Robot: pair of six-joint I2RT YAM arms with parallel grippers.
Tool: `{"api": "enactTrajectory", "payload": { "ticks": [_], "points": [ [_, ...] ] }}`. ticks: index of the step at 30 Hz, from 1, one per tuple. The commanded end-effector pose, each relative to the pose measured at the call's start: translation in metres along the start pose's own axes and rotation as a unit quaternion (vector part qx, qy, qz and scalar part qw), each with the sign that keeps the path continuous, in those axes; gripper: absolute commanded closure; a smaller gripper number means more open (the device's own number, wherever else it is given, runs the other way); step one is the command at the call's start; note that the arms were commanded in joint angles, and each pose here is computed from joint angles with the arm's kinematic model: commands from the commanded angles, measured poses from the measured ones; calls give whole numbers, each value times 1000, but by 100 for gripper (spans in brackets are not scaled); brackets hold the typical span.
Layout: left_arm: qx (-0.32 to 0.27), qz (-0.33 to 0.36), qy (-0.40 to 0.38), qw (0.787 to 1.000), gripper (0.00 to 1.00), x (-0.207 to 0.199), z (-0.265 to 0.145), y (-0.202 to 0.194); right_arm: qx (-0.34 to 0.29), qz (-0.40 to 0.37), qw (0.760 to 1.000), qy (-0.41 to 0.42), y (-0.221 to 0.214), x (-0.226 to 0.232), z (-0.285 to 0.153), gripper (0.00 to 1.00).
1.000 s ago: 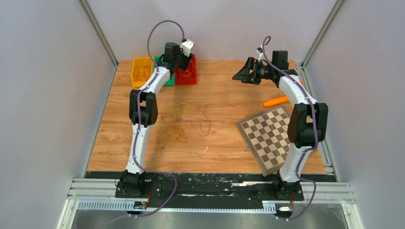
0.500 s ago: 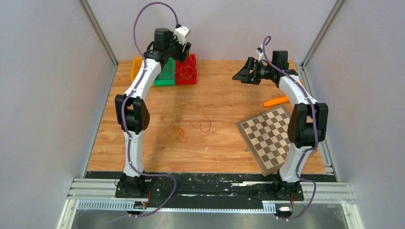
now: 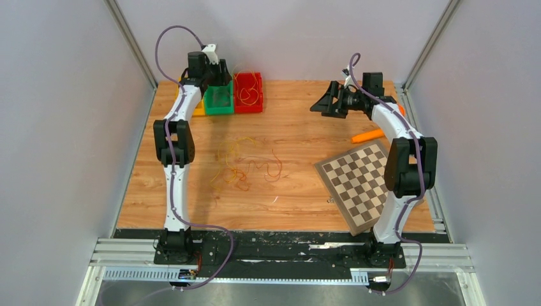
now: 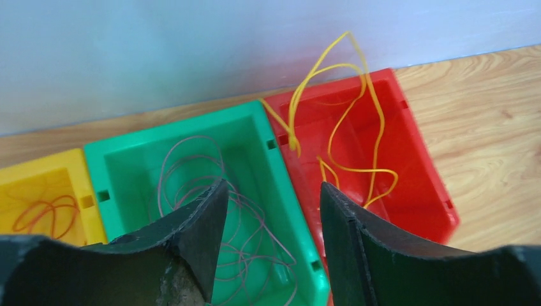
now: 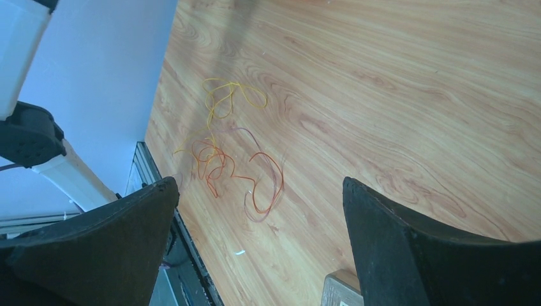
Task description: Untangle the cables
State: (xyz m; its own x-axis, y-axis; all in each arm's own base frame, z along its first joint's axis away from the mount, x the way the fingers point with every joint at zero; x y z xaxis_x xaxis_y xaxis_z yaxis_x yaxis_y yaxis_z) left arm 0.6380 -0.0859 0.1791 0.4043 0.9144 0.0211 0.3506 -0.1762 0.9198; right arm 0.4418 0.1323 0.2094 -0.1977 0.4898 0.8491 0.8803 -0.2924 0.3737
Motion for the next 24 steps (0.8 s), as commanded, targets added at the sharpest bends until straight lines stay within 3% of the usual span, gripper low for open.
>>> {"api": "enactTrajectory", "payload": {
  "ticks": [1, 5, 17, 24],
  "points": [
    [-79, 0, -25, 997, 39, -6, 10, 37, -11, -19, 1000, 12, 2, 18, -12, 2],
    [-88, -9, -34, 995, 45, -4, 20, 31, -9, -16, 1000, 8, -1, 15, -12, 2],
    [-113, -7, -50, 992, 46, -7, 28, 32, -8, -12, 1000, 2, 2, 9, -8, 2],
    [-105, -10, -62, 992, 69, -13, 32, 29, -4, -7, 1000, -1, 0, 5, -6, 3]
  ]
}}
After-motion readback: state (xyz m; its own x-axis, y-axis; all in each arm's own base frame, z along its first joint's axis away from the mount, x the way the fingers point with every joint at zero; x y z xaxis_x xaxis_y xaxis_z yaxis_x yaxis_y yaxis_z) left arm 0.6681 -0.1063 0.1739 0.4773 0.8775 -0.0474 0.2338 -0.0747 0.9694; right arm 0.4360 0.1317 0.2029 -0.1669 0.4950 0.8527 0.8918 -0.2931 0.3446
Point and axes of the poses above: each gripper's point midway between its finger pads, its own z axis out along the fingers, its own x axis along the line the jaws close on, y = z × x, the point moved 4 cm from there along -z, back along the fingers, and after that the axes turned 14 degrees about z, right-handed, at the moved point
